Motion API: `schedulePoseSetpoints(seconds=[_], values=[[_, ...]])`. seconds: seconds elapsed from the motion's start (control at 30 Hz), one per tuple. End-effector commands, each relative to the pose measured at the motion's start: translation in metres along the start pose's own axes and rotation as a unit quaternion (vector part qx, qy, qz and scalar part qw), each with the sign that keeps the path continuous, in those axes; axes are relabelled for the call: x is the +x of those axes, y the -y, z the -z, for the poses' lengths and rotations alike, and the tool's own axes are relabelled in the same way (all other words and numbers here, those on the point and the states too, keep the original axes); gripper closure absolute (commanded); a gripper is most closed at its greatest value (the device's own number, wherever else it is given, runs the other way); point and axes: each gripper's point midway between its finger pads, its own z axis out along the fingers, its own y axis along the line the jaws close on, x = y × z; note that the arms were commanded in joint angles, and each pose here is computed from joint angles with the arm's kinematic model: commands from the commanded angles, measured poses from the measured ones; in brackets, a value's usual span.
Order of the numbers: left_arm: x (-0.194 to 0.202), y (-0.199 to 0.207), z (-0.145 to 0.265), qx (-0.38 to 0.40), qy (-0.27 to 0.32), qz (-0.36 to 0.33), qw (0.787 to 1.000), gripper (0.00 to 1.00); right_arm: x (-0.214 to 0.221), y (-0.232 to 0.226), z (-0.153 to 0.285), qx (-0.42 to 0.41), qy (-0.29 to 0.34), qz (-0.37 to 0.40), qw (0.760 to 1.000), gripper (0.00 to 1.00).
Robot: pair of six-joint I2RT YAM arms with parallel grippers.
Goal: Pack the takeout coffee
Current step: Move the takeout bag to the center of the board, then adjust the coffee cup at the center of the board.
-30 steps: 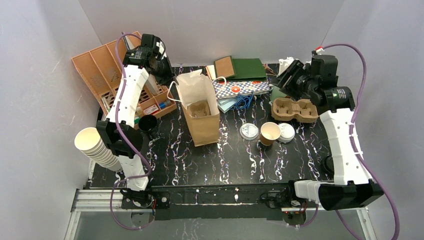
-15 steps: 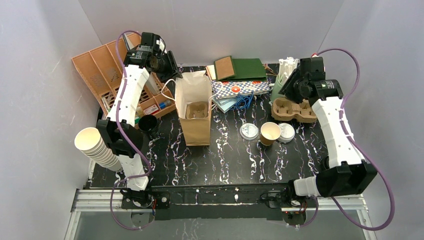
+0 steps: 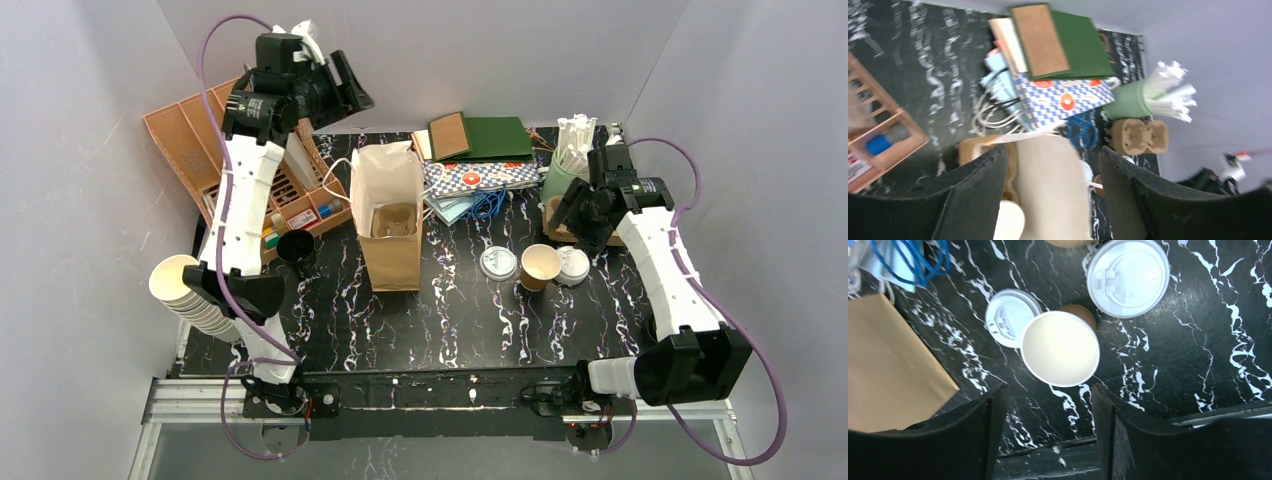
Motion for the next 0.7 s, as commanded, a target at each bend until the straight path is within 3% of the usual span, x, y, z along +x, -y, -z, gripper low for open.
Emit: schedulePoseSetpoints(seconds=[0.0,0.1,0.27,0.53,0.67], values=[[0.020,0.090,0.023,0.093,0.016,-0.066,0.993,0.35,0.017,0.012,-0.013,0.021,-0.038,0.015,0.999,0.36],[0.053,0.134,0.020,0.128,0.000,-0.097,0.987,0.37,0.025,0.022,-0.026,0.039,-0.048,0.016,0.998,0.43],[0.109,0.186,0.020,0.175,-0.032,-0.163,0.970,0.37,0.039,0.025,-0.042,0.034,-0.059,0.004,0.998,0.47],[0.192,0.218,0.016,0.204,-0.088,-0.267,0.938,0.35,0.062,0.040,-0.063,0.048,-0.082,0.001,0.995,0.49],[0.225,0.217,0.008,0.201,-0.120,-0.297,0.926,0.33,0.069,0.044,-0.069,0.047,-0.086,0.001,0.995,0.55]])
